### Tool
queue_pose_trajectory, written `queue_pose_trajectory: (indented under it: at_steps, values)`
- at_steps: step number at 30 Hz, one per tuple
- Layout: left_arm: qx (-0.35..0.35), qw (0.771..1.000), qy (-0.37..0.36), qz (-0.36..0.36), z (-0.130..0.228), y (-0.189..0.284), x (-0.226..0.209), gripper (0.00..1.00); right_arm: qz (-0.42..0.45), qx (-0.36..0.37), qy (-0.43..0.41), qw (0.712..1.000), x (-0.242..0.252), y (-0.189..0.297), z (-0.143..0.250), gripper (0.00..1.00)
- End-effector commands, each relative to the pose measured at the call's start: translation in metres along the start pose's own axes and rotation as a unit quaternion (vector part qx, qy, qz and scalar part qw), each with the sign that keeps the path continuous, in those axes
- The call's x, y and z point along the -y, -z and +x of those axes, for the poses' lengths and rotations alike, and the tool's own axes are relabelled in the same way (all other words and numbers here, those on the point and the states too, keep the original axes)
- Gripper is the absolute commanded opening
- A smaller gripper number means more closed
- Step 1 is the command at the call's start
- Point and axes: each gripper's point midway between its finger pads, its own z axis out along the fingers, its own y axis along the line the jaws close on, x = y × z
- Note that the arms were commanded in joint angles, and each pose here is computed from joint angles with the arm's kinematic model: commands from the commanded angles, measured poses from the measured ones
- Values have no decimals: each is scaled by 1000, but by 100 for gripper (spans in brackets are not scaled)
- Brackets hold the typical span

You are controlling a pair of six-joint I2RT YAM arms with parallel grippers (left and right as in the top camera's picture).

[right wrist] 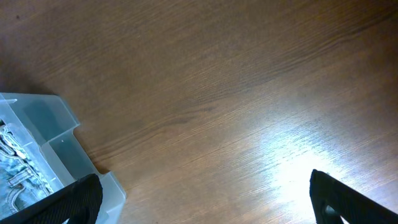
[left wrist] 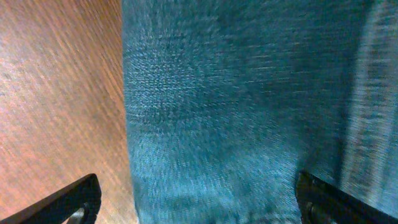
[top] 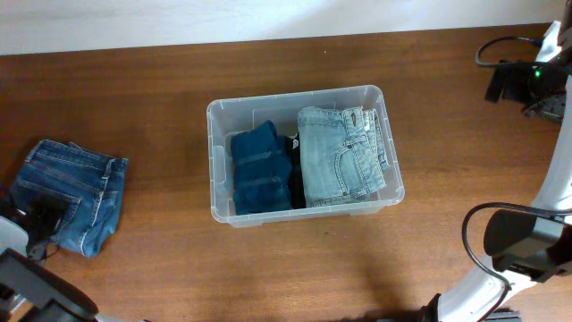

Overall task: Pack container
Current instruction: 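Lift the dark-blue jeans off the table with the left gripper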

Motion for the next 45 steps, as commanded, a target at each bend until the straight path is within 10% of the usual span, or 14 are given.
queue_pose_trajectory:
  at_steps: [1, 22, 23, 24, 26, 30, 34, 45]
  values:
    - [-28, 1000, 10, -6, 12, -20, -6, 99, 6, 6, -2, 1000, 2, 4, 0, 98]
    - [-84, 996, 14, 8, 37, -45, -6, 81, 6, 6, -2, 1000, 2, 4, -1, 98]
    - [-85, 996, 15, 9, 37, -45, -5, 73, 6, 6, -2, 1000, 2, 4, -1, 98]
    - [-86, 996, 15, 11, 37, -45, -5, 39, 6, 6, -2, 1000, 2, 4, 0, 98]
    - [-86, 996, 15, 11, 37, -45, -5, 29, 6, 6, -2, 1000, 2, 4, 0, 99]
    - [-86, 996, 15, 11, 37, -45, -5, 31, 6, 6, -2, 1000, 2, 4, -1, 99]
    - [-86, 996, 15, 10, 37, -45, -5, 75, 6, 6, -2, 1000, 2, 4, -1, 98]
    - [-79, 997, 14, 11, 36, -47, -5, 74, 6, 6, -2, 1000, 2, 4, -1, 99]
